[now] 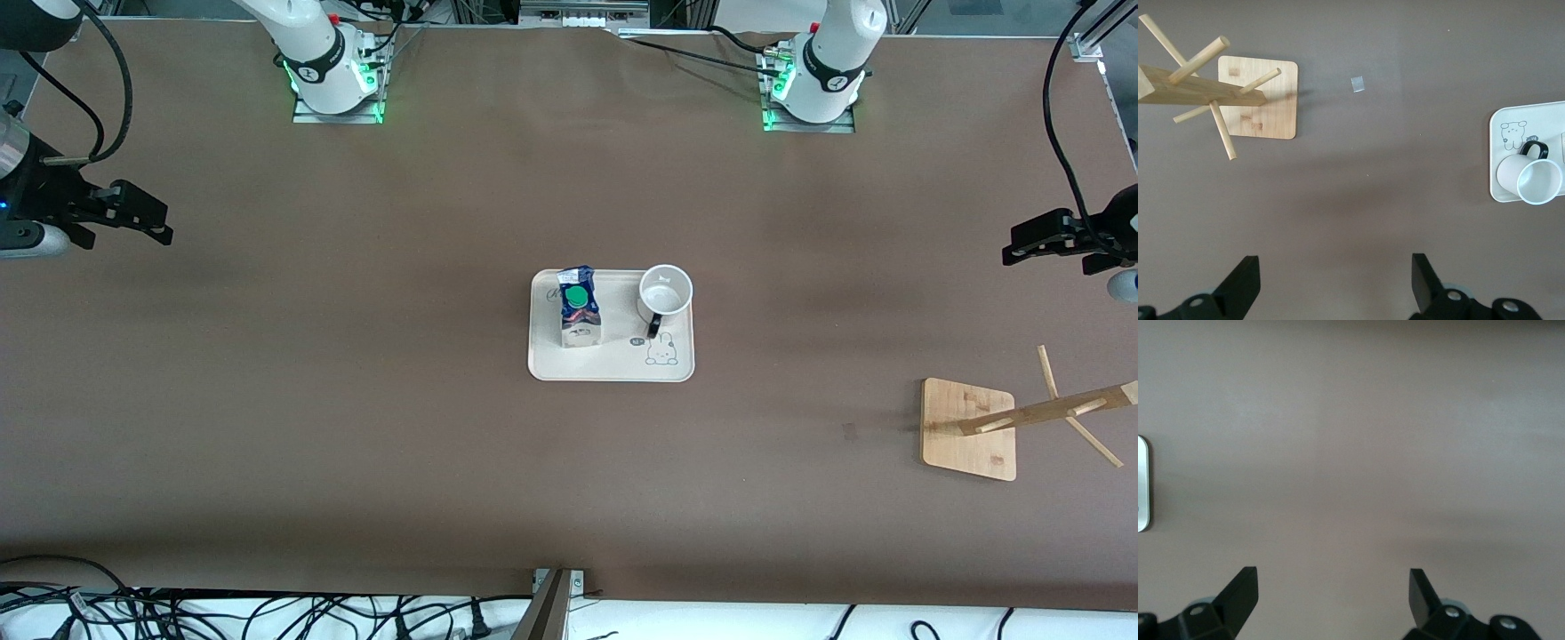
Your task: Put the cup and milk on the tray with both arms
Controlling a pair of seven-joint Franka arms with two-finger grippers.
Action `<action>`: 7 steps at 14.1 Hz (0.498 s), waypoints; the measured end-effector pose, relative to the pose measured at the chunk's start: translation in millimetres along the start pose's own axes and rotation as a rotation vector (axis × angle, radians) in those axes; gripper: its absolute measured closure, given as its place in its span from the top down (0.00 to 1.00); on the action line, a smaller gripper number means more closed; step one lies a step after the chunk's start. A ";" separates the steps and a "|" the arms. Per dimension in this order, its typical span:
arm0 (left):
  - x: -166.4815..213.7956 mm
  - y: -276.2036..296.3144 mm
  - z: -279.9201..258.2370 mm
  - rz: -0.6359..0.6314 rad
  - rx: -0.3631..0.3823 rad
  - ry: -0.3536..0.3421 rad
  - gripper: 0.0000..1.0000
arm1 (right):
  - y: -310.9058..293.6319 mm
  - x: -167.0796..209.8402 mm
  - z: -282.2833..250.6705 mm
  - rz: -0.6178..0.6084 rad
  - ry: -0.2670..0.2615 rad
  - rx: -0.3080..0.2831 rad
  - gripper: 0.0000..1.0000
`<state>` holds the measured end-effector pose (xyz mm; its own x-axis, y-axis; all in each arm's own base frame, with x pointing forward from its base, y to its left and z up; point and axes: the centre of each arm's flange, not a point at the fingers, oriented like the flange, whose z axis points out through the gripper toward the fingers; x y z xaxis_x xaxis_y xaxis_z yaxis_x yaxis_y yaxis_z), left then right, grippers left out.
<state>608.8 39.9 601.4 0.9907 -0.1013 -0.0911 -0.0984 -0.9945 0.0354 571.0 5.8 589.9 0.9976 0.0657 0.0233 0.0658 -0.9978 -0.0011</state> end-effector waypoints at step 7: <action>-20.1 5.5 -19.5 0.013 -0.008 0.061 1.00 | 0.0 0.0 0.1 0.000 -0.001 0.000 1.00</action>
<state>590.2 36.9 622.8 0.9933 -0.1118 -0.0295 -0.1104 -0.9929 0.0441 571.0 5.9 589.8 0.9976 0.0660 0.0228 0.0660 -0.9978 -0.0011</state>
